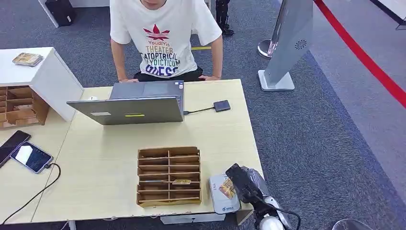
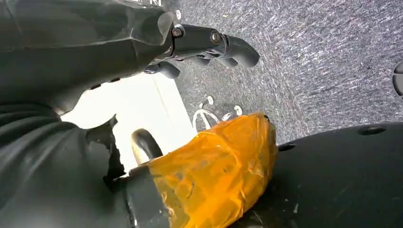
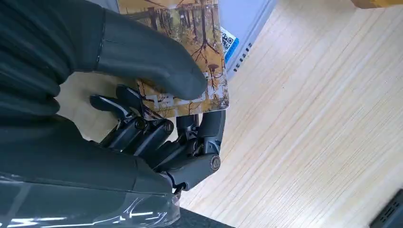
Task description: Pass the card to the sensor for recognition and then transmit it.
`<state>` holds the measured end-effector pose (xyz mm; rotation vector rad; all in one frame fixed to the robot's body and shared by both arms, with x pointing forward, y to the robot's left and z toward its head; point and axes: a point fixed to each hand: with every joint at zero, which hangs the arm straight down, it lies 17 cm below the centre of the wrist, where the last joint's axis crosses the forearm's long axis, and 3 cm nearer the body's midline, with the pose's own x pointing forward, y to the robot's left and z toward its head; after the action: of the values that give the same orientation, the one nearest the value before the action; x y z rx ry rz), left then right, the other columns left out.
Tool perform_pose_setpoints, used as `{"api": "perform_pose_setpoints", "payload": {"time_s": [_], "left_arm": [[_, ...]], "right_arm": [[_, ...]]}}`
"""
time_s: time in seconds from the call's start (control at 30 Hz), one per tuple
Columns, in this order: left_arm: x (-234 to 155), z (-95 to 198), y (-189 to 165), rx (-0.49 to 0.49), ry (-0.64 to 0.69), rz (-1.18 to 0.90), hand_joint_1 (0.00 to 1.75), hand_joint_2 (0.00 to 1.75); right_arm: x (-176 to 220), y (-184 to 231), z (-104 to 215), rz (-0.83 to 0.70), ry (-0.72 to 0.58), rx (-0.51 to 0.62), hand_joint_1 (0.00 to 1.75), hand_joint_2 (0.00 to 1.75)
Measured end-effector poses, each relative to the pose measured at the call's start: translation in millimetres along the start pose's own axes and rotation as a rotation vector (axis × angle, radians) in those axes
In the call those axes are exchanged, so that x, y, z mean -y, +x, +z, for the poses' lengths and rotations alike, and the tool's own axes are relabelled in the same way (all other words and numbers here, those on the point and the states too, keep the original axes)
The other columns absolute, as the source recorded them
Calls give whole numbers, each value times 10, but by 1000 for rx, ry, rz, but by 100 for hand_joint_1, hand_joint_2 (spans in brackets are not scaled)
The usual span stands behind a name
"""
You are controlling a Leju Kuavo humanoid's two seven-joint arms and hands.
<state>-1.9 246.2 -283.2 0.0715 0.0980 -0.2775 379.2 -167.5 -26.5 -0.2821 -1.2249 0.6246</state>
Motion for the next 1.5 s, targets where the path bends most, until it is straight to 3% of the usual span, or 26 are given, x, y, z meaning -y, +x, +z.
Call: {"api": "perform_pose_setpoints", "payload": {"time_s": [0.37, 0.63, 0.97, 1.23, 1.5], "left_arm": [[5, 0, -3, -1, 1, 9, 0, 0], [51, 7, 19, 1, 0, 31, 0, 0], [84, 12, 52, 14, 3, 47, 0, 0], [82, 14, 73, 24, 5, 41, 0, 0], [39, 15, 117, 40, 15, -25, 0, 0]], "right_arm": [[145, 80, 13, -24, -84, 42, 175, 175], [649, 630, 209, -117, -323, 213, 175, 175], [1328, 1490, 803, -236, -569, 502, 175, 175], [1548, 1891, 1121, -241, -636, 647, 175, 175], [1604, 2496, 1122, -142, -630, 807, 175, 175]]}}
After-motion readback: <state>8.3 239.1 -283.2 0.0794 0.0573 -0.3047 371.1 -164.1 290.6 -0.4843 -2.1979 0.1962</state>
